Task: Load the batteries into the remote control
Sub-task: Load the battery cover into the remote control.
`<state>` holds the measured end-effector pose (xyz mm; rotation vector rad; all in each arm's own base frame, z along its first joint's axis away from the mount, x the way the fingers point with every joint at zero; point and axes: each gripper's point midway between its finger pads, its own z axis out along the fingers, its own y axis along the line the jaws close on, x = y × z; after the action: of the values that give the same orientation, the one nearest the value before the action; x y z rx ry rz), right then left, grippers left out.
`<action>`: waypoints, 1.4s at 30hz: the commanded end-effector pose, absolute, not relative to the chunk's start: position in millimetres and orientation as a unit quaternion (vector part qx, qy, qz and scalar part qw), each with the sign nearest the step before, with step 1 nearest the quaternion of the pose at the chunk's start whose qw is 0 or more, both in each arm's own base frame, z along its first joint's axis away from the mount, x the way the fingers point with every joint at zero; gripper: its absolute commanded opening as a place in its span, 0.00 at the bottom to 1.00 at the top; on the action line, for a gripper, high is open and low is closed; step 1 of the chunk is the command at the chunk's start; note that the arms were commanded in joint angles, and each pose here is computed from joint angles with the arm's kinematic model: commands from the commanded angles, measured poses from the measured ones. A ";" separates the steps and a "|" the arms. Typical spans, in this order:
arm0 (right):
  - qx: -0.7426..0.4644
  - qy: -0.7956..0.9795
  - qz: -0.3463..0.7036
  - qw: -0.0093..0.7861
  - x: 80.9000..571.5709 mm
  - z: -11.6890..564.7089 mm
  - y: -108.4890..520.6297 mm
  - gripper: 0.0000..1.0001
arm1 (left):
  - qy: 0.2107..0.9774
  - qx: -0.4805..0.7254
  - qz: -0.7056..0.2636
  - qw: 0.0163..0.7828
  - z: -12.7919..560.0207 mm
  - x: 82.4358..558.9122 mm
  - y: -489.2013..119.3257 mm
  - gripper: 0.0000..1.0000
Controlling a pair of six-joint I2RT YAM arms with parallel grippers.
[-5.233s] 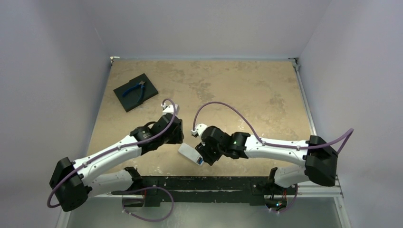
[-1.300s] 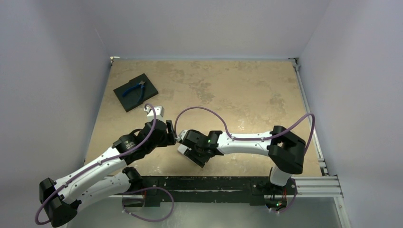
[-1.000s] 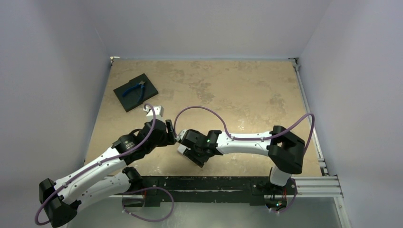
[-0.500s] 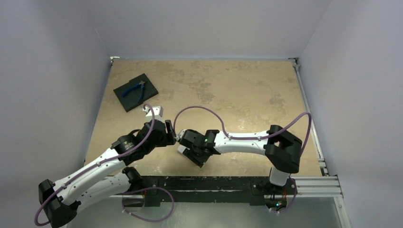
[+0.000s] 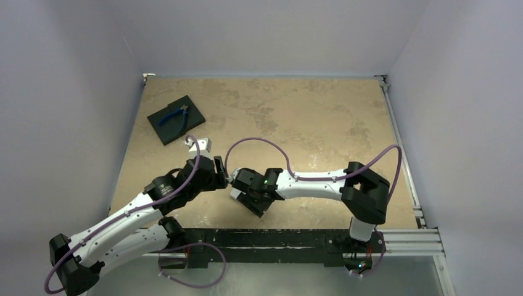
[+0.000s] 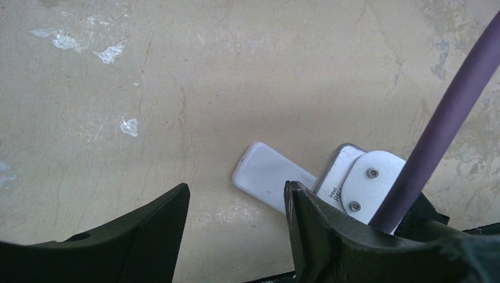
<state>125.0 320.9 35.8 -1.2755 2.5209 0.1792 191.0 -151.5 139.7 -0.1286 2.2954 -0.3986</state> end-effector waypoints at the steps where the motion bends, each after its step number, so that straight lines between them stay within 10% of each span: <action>1: -0.444 0.879 0.063 0.162 127.2 42.6 327.1 0.28 | 0.895 -0.051 -0.182 0.404 148.5 194.2 -160.4 0.61; 42: -0.444 0.878 0.060 0.165 132.2 46.0 335.9 0.28 | 0.895 -0.048 -0.184 0.403 148.2 194.1 -161.8 0.61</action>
<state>126.8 317.1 36.0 -1.2797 2.5423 0.1219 190.3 -149.9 137.4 -0.1286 2.3007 -0.3883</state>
